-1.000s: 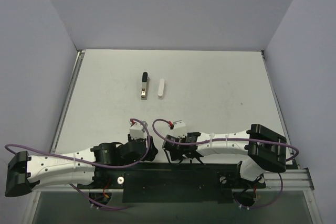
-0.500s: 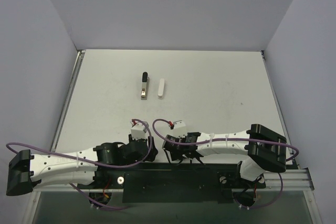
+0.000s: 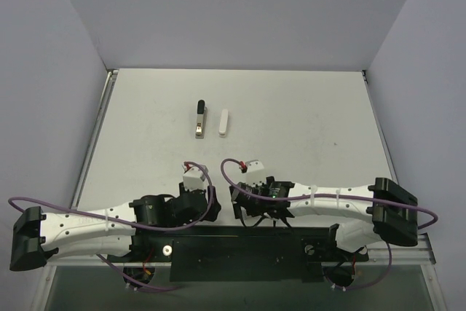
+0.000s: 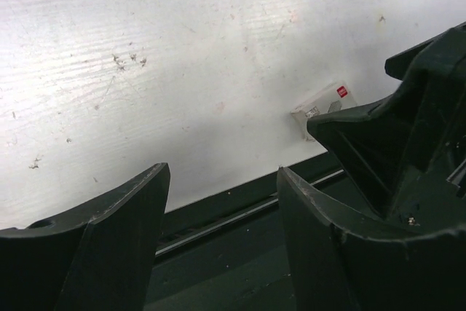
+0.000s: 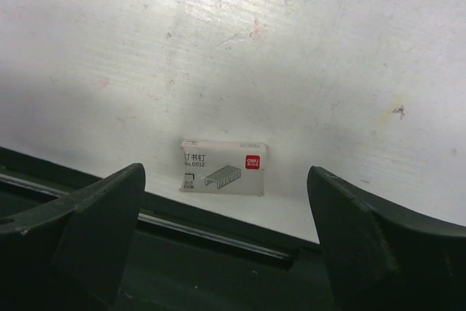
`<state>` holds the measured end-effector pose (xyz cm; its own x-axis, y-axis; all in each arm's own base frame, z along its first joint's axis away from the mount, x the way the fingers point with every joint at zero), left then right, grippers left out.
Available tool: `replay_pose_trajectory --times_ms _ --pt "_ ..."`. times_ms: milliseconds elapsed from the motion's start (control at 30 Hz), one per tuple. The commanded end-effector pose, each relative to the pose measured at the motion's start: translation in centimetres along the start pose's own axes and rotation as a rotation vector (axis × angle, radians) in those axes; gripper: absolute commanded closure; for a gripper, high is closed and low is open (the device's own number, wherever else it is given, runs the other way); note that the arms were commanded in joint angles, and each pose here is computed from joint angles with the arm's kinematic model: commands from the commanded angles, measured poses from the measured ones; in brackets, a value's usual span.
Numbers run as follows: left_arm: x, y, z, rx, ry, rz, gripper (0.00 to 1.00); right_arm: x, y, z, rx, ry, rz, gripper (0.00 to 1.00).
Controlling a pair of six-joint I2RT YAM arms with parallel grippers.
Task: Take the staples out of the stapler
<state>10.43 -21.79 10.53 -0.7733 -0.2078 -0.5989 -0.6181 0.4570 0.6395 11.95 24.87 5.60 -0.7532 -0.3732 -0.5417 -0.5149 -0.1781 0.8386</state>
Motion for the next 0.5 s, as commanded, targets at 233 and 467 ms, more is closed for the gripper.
replay_pose_trajectory --times_ms 233,467 --pt "-5.7 2.6 -2.7 -0.01 -0.062 -0.153 0.14 -4.8 3.6 -6.0 0.103 0.014 -0.154 0.07" --pt "-8.1 3.2 -3.1 -0.05 -0.088 -0.218 0.11 -7.9 6.5 -10.6 0.261 0.003 -0.277 0.06"
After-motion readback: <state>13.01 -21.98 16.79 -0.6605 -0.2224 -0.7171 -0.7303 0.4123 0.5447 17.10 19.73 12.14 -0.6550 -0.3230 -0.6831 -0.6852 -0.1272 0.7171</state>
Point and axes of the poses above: each gripper's point midway between its finger pads, its own y axis back along the fingers, its own z axis along the line the jaws close on, x = y × z, the point moved 2 cm from there along y, back along the fingers, and after that the axes turned 10 degrees about y, right-handed, at the moved point
